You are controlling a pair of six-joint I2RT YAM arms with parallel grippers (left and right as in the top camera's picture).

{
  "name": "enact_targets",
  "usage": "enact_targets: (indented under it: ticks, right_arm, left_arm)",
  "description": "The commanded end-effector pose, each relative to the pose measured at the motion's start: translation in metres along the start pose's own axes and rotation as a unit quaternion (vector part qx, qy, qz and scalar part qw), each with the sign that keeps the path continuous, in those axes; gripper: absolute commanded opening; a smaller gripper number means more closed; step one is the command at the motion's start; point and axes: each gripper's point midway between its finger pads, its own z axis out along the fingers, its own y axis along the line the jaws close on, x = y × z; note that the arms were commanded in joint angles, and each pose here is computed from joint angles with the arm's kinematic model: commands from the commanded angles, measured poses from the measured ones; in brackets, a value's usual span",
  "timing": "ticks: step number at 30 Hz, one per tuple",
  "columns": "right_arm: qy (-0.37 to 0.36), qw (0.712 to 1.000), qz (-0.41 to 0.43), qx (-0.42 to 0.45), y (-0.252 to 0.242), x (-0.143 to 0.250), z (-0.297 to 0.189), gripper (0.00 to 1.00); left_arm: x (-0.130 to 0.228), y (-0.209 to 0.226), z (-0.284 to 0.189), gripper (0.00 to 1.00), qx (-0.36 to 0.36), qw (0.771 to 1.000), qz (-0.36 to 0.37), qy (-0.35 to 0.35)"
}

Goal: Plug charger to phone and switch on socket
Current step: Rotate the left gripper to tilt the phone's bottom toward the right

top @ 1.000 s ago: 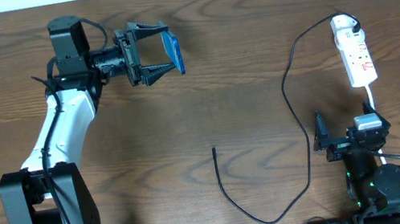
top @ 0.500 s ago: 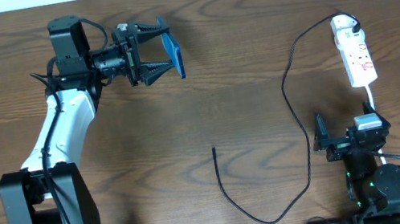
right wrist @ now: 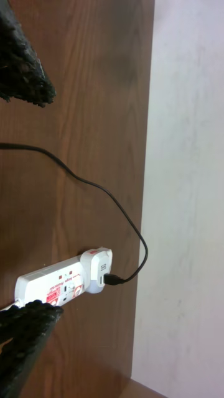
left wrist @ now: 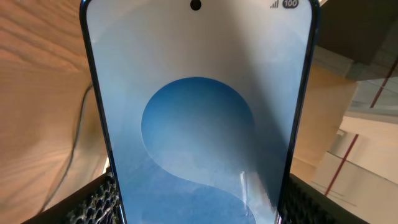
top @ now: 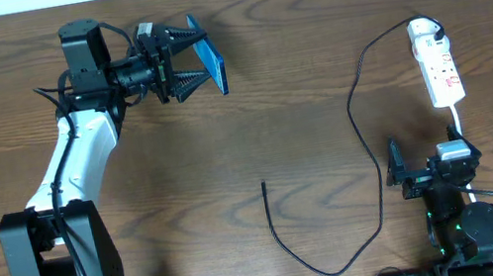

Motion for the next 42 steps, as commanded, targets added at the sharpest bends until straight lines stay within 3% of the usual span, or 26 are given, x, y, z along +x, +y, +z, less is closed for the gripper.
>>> enact_targets:
  ticks: [1,23,42]
  right_arm:
    - [0.0,1.0,-0.006,-0.001,0.001,0.0,0.0,0.99]
    - [0.0,1.0,-0.006,-0.001,0.001,0.0,0.0,0.99]
    - [-0.001,1.0,-0.006,-0.001,0.001,0.0,0.0,0.99]
  left_arm:
    - [0.003,-0.022,-0.004,0.08,0.01,0.998,0.054,-0.014]
    - [-0.034,-0.018,-0.009,0.07,-0.01,0.99,0.076,-0.122]
    - [-0.04,-0.018,-0.011,0.07,-0.015,0.986,0.088,-0.139]
